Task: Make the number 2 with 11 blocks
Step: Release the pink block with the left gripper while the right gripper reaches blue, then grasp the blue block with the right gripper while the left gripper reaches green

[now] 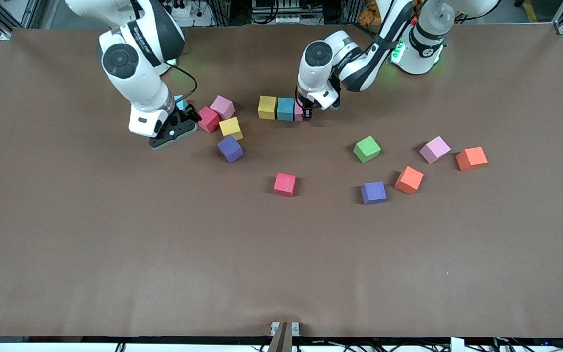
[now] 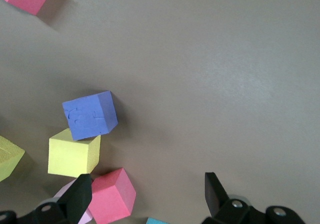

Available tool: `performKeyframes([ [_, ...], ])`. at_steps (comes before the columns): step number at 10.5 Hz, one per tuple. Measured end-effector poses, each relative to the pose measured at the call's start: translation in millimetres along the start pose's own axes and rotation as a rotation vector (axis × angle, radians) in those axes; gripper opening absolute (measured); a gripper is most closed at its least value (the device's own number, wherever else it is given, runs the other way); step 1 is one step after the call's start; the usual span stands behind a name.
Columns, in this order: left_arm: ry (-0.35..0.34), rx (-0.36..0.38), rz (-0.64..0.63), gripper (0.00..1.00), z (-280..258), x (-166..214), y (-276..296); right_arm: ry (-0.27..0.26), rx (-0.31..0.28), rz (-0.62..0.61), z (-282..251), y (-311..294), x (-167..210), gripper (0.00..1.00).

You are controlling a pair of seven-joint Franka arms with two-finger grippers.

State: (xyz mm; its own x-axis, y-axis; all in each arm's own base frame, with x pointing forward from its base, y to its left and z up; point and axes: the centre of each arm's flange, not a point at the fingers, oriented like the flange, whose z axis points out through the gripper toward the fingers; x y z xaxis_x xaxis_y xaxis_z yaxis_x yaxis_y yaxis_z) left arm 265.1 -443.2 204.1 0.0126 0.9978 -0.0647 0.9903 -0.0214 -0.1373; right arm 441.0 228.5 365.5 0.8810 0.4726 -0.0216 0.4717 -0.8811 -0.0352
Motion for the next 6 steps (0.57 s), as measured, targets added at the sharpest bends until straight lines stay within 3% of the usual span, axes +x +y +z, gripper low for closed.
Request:
performKeyframes([
  [5, 0.000, 0.000, -0.001, 0.70, 1, 0, 0, 0.021, -0.004, -0.053, 22, -22, 0, 1.00],
  [6, 0.000, 0.000, 0.000, 0.81, 1, 0, 0, 0.028, -0.005, -0.071, 29, -31, -2, 1.00],
])
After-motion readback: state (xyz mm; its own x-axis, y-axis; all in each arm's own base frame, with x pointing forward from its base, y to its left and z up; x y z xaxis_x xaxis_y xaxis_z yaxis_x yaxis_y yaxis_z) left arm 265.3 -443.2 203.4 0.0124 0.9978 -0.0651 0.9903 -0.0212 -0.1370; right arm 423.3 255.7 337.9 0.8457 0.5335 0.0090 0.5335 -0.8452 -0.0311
